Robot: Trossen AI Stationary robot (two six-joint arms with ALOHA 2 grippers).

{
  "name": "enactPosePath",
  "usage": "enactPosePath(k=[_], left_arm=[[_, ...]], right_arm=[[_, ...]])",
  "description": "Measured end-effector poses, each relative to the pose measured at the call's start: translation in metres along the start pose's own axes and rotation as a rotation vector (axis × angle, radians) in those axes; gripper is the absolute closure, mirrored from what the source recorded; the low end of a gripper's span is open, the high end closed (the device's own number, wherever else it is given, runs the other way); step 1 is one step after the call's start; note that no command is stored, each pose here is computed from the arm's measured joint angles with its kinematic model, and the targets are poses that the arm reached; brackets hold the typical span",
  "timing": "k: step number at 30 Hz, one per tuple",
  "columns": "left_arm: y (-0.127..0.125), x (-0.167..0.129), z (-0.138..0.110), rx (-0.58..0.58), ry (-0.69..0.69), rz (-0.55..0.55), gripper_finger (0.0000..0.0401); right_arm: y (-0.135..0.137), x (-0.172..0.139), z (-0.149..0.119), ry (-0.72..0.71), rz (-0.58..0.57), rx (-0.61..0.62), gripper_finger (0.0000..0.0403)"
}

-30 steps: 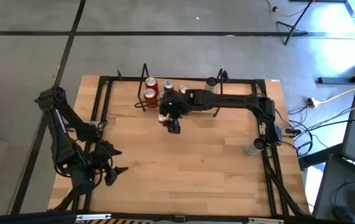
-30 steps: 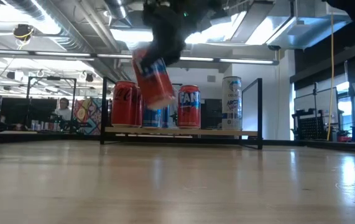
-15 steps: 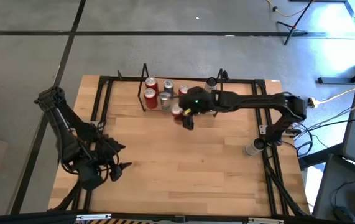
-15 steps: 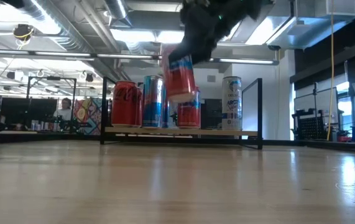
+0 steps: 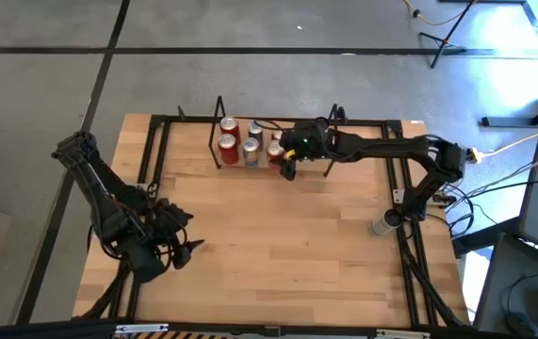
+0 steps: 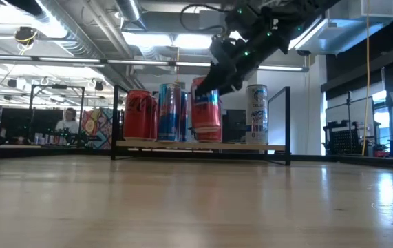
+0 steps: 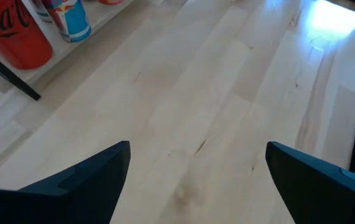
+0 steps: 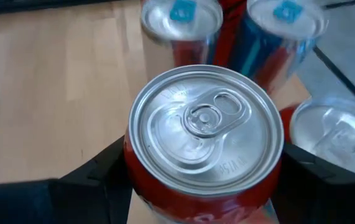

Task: Place canned beverage on shelf
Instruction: Put the red soda can on the shelf aligned with the other red soda can

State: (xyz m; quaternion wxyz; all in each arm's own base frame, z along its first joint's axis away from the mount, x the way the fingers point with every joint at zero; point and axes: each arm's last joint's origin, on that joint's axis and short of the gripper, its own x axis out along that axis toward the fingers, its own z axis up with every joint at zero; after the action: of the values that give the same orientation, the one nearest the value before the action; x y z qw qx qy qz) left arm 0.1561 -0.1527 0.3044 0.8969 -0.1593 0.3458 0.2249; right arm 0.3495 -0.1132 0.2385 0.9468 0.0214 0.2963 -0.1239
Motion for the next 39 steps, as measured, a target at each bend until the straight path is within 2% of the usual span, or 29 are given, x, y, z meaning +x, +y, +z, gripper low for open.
enactPosePath(k=[10, 28, 30, 33, 35, 39], left_arm=[[0.002, 0.004, 0.004, -0.006, -0.003, 0.022, 0.0030], [0.003, 0.010, 0.009, 0.000, 0.017, 0.032, 0.0030], [0.003, 0.010, 0.009, 0.000, 0.017, 0.032, 0.0030], [0.003, 0.010, 0.009, 0.000, 0.017, 0.032, 0.0030], [0.003, 0.010, 0.009, 0.000, 0.017, 0.032, 0.0030], [0.003, 0.010, 0.009, 0.000, 0.019, 0.032, 0.0030]], right_arm=[[-0.010, 0.005, -0.014, -0.002, -0.050, -0.005, 0.0139], [-0.010, 0.014, -0.020, 0.013, -0.072, -0.028, 0.0139], [-0.010, 0.014, -0.020, 0.014, -0.072, -0.030, 0.0116], [-0.010, 0.014, -0.021, 0.021, -0.075, -0.033, 0.0046], [-0.010, 0.014, -0.021, 0.026, -0.099, -0.034, 0.0020], [-0.012, 0.007, -0.013, 0.033, -0.140, -0.038, 0.0045]])
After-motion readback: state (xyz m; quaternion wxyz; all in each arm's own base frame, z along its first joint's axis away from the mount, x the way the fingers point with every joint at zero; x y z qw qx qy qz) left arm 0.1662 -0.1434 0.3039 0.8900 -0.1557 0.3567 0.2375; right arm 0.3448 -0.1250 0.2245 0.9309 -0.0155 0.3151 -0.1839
